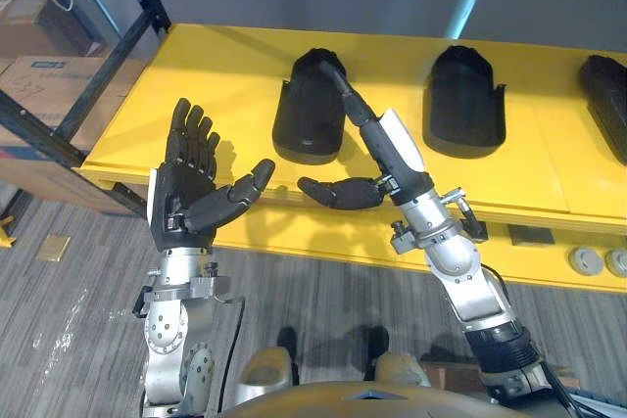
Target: Walk over and take three plastic housings, then place them on the shelf
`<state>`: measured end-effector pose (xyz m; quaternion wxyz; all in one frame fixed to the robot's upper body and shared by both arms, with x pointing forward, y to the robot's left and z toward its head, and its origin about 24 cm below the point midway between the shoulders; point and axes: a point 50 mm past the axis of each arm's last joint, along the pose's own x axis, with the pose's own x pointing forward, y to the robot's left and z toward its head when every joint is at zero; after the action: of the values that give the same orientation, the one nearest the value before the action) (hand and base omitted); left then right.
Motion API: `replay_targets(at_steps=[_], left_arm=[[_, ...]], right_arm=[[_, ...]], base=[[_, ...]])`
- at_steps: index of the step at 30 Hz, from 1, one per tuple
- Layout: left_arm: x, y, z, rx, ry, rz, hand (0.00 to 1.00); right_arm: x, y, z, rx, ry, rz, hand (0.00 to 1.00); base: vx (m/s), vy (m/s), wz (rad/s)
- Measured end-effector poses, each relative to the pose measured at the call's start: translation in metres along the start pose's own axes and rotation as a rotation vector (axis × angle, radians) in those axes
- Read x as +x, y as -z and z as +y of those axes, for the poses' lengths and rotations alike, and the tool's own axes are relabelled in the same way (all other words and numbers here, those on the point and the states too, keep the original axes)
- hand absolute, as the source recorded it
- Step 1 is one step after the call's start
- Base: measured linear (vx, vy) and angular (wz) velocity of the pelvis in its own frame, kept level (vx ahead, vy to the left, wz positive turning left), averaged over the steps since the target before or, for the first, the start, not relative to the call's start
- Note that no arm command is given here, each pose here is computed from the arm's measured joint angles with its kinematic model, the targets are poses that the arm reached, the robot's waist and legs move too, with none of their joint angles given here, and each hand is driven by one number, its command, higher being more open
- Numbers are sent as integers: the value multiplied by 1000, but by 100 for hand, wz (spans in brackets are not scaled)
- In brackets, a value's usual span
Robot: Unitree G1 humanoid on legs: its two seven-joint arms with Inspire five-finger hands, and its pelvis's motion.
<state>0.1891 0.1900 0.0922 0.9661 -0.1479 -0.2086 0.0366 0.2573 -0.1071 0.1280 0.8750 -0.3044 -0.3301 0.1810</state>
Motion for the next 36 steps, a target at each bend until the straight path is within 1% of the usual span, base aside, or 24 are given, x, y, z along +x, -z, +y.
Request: replay_targets(at_steps=[4, 13, 14, 17, 20, 24, 30, 36], left_arm=[[0, -1, 2, 1, -7, -3, 100], [0, -1, 1, -5, 8, -10, 100], [0, -1, 1, -5, 8, -11, 100], [0, -1, 2, -4, 0, -16, 100], [-1, 1, 4, -3, -21, -12, 100], [-1, 4, 4, -6, -23, -3, 100], [0, 3, 4, -7, -32, -6, 100], [0, 3, 4, -13, -39, -12, 100]], right_arm=[[7, 16, 7, -96, -40, 44, 100], [19, 35, 5, -333, 26, 96, 100], [20, 39, 6, -382, 29, 116, 100], [20, 49, 4, -435, 53, 169, 100], [19, 55, 1, -471, 88, 204, 100], [27, 55, -3, -499, 106, 187, 100], [38, 62, -11, -529, 148, 217, 100], [45, 65, -19, -495, 218, 227, 100]], base=[[-4, -8, 21], [-28, 8, 11], [-27, 6, 4], [-19, 2, 4], [-7, -2, 3], [0, 0, 0], [-35, 1, 1], [-57, -13, 6]])
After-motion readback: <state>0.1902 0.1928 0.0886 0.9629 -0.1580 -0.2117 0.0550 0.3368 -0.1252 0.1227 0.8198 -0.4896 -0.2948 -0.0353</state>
